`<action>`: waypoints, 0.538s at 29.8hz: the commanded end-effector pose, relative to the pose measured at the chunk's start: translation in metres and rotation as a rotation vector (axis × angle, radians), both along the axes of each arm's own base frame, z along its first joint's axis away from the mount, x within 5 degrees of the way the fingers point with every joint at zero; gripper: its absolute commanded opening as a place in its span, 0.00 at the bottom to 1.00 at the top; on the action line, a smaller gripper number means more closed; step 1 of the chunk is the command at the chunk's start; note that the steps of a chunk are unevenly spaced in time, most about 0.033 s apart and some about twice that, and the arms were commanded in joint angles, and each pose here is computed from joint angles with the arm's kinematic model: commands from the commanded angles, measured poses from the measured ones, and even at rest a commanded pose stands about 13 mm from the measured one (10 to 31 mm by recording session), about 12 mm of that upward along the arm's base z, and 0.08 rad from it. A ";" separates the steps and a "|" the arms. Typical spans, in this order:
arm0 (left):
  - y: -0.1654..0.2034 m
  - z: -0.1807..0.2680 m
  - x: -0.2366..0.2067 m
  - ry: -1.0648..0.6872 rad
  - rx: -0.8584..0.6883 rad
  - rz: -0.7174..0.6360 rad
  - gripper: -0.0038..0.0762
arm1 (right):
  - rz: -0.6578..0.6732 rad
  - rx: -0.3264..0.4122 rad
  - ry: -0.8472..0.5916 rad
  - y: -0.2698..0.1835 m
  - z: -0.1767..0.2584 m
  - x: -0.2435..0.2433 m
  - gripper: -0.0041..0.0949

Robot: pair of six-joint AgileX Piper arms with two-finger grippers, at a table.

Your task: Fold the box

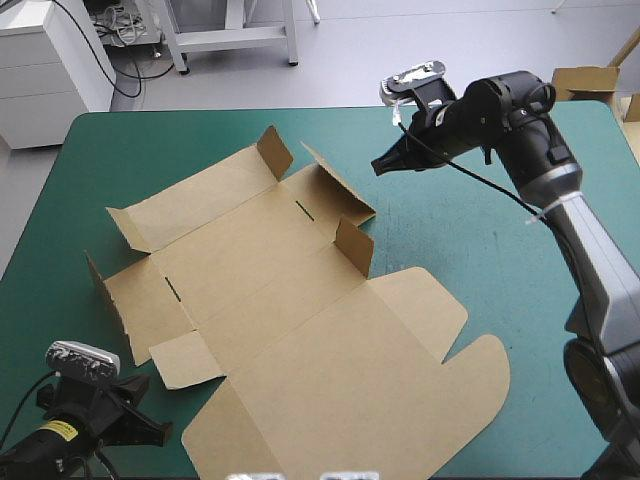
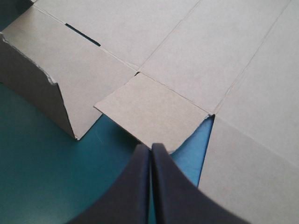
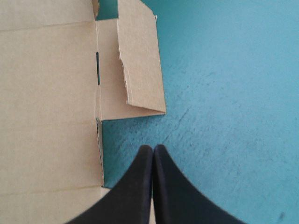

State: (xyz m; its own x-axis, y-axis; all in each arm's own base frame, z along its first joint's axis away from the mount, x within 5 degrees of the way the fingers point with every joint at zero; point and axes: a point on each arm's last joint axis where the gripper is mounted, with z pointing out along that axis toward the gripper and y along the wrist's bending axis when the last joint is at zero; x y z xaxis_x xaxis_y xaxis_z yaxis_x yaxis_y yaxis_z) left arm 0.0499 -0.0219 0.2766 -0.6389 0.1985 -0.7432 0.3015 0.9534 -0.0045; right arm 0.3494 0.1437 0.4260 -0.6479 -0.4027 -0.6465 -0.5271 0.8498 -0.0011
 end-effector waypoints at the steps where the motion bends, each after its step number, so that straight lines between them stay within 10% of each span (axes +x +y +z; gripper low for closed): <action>1: -0.001 0.012 0.004 -0.064 -0.029 0.007 0.04 | 0.007 0.022 -0.091 -0.014 0.026 -0.032 0.02; 16: -0.001 0.012 0.004 -0.064 -0.029 0.007 0.04 | 0.047 0.011 0.030 -0.019 -0.004 -0.058 0.02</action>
State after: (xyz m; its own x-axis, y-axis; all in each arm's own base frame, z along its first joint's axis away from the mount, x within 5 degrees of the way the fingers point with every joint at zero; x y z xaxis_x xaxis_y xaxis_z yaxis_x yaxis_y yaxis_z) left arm 0.0499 -0.0219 0.2766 -0.6389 0.1985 -0.7432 0.3015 0.9534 -0.0045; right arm 0.3023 0.1274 0.3976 -0.7147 -0.4449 -0.5397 -0.5453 0.8376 0.0317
